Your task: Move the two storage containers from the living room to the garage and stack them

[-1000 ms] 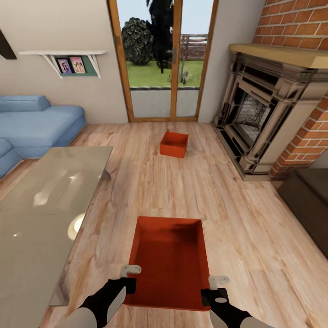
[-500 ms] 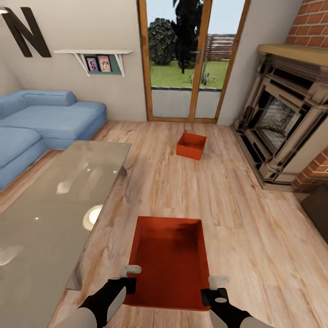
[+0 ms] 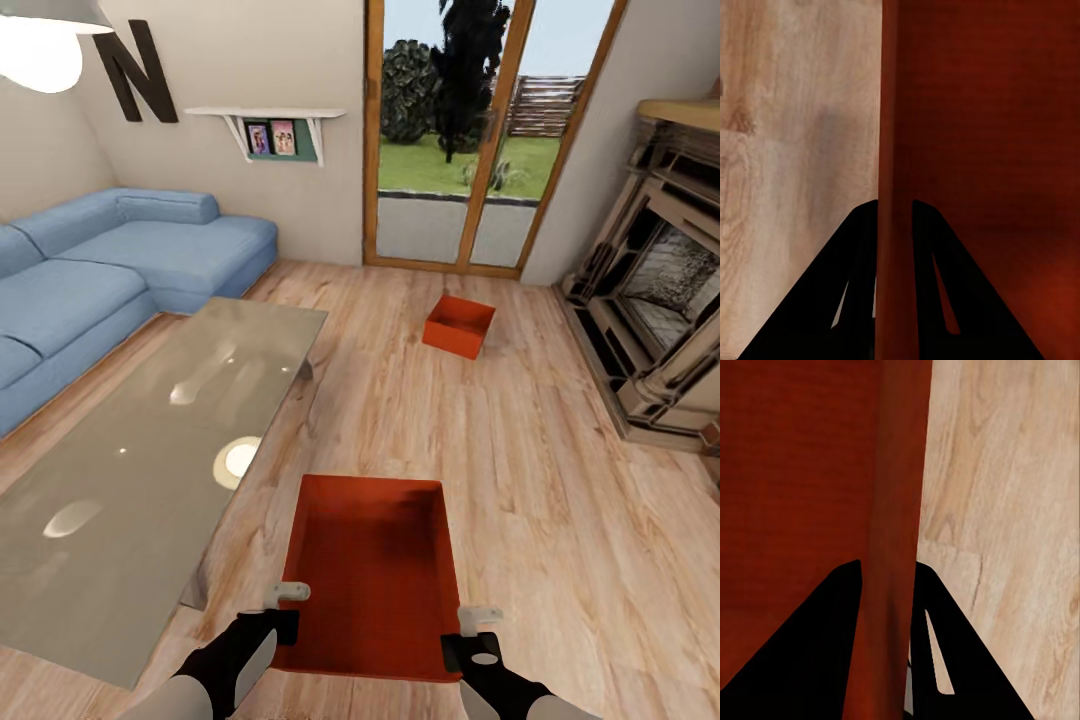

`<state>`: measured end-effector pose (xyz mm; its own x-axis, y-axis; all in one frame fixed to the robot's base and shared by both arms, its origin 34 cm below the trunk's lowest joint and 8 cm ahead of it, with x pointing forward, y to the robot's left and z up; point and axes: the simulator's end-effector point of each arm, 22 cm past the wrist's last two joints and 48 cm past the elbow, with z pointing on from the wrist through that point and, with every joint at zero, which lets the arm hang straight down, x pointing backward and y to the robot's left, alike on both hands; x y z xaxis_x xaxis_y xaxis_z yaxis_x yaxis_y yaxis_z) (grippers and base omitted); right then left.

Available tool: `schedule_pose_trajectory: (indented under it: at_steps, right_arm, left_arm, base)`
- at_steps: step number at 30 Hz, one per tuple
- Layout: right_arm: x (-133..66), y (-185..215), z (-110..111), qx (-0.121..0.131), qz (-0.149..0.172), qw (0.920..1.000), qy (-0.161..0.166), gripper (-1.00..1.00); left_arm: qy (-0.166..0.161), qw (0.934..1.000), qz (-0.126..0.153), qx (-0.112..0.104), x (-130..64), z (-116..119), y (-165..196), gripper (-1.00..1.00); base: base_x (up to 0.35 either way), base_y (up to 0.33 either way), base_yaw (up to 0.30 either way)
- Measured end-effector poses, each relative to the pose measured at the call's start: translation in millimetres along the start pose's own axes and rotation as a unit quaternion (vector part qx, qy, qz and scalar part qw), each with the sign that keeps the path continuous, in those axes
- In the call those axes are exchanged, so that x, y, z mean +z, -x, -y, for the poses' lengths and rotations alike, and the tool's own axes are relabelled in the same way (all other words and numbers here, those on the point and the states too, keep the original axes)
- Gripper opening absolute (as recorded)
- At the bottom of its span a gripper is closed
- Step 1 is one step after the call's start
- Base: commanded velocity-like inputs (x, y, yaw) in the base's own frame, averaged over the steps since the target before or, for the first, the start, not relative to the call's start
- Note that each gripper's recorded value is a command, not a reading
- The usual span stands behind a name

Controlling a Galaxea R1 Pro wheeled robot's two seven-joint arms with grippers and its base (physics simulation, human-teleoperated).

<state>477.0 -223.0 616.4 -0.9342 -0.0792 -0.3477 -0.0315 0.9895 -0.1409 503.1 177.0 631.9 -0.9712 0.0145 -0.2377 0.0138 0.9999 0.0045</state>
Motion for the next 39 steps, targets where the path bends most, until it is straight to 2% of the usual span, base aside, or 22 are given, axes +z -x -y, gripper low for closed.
schedule_pose_trajectory:
  at_steps: [39]
  right_arm:
    - [0.0, 0.3, 0.0, 0.000, 0.001, 1.0000, 0.000, -1.00]
  left_arm:
    - [0.000, 1.0000, 0.001, 0.000, 0.0, 0.0, 0.2, -1.00]
  base:
    - [0.000, 0.000, 0.270]
